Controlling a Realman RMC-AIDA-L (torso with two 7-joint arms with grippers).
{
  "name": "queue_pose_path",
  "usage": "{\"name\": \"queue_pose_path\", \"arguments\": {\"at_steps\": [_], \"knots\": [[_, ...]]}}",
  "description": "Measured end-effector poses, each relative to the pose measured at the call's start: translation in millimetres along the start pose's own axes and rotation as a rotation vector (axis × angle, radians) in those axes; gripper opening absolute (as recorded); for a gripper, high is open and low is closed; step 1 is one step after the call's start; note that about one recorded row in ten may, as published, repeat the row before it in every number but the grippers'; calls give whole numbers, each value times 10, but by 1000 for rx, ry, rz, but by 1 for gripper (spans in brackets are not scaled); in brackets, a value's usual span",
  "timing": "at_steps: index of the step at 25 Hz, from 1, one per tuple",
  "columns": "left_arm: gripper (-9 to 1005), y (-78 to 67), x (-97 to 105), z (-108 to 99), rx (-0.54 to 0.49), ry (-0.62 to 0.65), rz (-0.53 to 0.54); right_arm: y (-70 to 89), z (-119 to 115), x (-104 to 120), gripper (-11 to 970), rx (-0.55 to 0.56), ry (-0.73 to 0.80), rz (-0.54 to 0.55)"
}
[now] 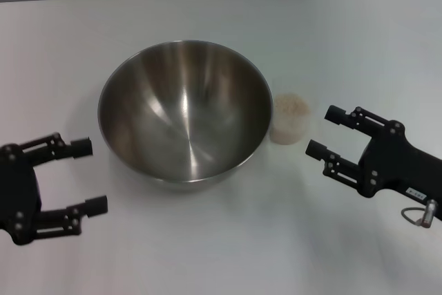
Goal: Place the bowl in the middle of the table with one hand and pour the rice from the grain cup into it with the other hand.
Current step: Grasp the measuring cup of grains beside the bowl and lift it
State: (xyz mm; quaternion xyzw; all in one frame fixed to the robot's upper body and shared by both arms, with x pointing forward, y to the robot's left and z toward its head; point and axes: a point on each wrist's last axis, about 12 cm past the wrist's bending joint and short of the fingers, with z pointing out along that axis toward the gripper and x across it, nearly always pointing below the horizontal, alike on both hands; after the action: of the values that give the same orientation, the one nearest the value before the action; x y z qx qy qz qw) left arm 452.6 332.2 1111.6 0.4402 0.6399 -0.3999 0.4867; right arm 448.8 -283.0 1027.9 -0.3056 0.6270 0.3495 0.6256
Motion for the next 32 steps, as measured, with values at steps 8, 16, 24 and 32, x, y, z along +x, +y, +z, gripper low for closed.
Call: {"name": "queue_pose_path", "arguments": {"at_steps": [8,16,24,32], "knots": [[827,-85,125,-6,-3,-11,6,63,-116,73,665,44,14,15],[827,-116,190,15,-5,-21,5,93,-177,100,665,72,14,22],[827,-111,190,23,-5,-22,34,95,-203,118,665,103,11,35],[827,-96,178,28,-6,-24,39,43,-301,158,665,215,17,48]]}}
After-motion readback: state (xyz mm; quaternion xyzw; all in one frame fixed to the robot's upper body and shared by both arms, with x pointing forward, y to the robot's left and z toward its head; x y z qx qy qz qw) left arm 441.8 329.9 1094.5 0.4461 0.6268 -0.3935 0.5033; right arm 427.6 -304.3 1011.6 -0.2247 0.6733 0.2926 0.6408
